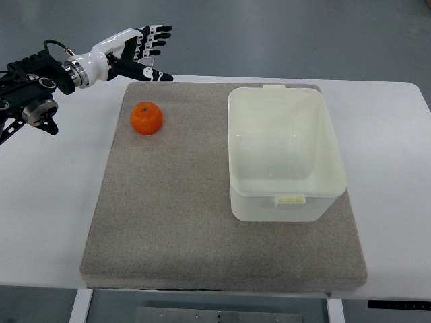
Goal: Put orange in box with left hand
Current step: 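Lower the left hand and position its fingers around the orange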
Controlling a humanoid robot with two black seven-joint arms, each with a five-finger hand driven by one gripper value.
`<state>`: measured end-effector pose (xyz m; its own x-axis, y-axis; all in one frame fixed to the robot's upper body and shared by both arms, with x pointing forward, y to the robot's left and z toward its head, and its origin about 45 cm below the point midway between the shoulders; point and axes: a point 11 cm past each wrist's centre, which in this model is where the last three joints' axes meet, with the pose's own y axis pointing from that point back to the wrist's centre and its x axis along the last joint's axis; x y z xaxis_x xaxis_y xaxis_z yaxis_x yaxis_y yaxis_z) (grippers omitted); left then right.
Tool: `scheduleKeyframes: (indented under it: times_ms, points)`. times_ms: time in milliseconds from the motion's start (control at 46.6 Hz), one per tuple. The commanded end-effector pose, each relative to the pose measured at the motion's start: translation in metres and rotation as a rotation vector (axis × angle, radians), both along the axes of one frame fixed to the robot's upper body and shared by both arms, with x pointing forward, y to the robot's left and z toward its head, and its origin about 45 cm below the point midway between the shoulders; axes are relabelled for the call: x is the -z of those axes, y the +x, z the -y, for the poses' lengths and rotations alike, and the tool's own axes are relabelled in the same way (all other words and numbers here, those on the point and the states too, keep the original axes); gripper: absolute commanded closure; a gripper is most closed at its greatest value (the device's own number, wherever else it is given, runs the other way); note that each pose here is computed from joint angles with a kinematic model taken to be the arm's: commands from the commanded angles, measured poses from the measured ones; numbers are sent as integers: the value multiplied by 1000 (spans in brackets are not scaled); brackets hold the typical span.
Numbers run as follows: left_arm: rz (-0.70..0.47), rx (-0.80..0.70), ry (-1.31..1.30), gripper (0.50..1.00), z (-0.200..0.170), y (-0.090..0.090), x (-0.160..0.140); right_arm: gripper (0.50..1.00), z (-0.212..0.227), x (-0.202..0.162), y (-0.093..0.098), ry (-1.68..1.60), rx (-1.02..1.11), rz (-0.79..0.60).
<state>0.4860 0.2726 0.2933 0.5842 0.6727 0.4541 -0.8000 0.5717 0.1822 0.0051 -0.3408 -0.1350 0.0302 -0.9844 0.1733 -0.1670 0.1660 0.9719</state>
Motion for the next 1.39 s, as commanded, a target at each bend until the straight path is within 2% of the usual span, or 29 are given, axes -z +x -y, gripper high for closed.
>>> scheduleKeyframes:
  times_ms: [0, 172, 364, 643, 1008, 1201, 1372]
  points:
    - [8, 67, 132, 508, -6, -4, 2, 574, 0, 0, 0, 0, 0, 0]
    - [10, 175, 301, 510, -7, -10, 5, 574, 0, 0, 0, 0, 0, 0]
    - [97, 349, 451, 523, 1, -17, -4, 574, 0, 0, 0, 0, 0, 0]
    - [146, 403, 567, 525, -1, -13, -8, 574, 0, 0, 0, 0, 0, 0]
    - [292, 416, 912, 527, -30, -7, 14, 574, 0, 0, 0, 0, 0, 0]
    - [316, 413, 904, 527, -26, -6, 14, 574, 0, 0, -1, 0, 1, -1]
    - [304, 429, 886, 523, -18, -9, 26, 574, 0, 0, 0, 0, 0, 0]
